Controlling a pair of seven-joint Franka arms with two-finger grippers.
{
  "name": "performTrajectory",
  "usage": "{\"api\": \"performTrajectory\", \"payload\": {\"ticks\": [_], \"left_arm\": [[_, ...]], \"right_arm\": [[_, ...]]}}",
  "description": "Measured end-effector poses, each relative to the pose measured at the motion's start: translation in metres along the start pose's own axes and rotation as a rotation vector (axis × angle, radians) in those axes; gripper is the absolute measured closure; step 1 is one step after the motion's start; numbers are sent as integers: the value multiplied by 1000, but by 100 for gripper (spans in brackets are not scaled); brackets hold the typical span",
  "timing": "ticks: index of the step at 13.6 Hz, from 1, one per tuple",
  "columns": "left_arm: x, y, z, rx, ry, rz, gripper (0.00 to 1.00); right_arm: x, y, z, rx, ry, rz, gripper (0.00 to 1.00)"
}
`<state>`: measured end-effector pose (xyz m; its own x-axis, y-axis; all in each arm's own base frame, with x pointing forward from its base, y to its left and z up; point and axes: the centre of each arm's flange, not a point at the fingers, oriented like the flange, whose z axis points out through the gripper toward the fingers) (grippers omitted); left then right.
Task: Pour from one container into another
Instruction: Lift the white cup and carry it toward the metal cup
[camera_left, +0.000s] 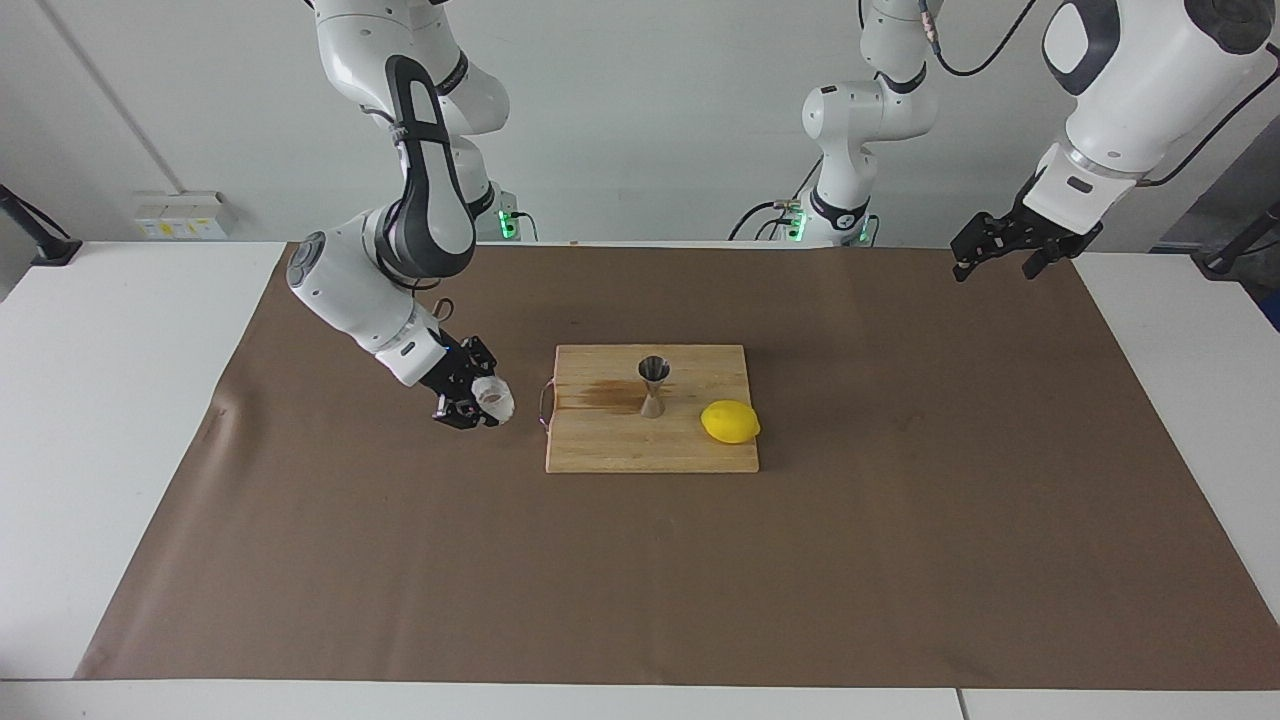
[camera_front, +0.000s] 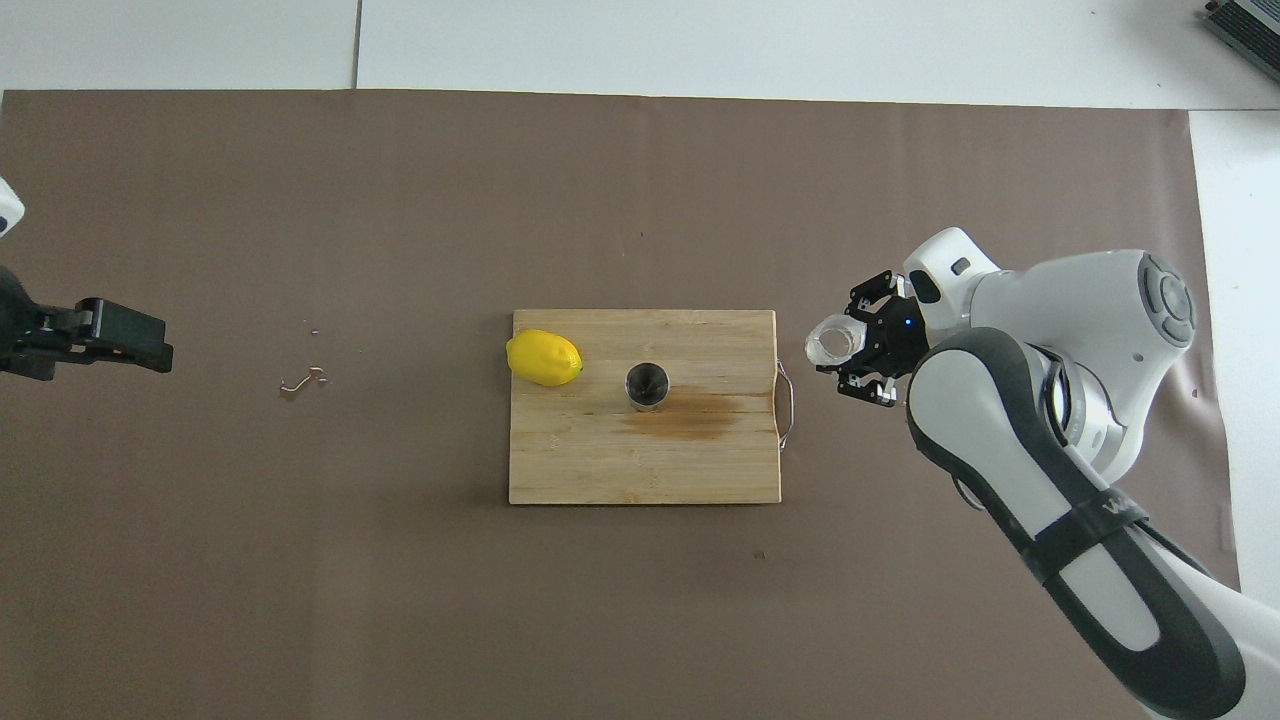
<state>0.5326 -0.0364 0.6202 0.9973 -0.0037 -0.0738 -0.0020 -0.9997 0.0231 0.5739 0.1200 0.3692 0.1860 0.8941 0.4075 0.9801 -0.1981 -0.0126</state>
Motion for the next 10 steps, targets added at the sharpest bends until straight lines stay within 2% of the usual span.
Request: {"api": "performTrajectory", "payload": {"ticks": [3, 10], "left_arm": [[1, 2, -1, 7, 13, 4, 0], [-1, 21, 0, 41, 13, 43, 0]], "right_arm": [[46, -7, -2, -24, -73, 4, 49], [117, -34, 5, -38, -194, -19, 49]]}}
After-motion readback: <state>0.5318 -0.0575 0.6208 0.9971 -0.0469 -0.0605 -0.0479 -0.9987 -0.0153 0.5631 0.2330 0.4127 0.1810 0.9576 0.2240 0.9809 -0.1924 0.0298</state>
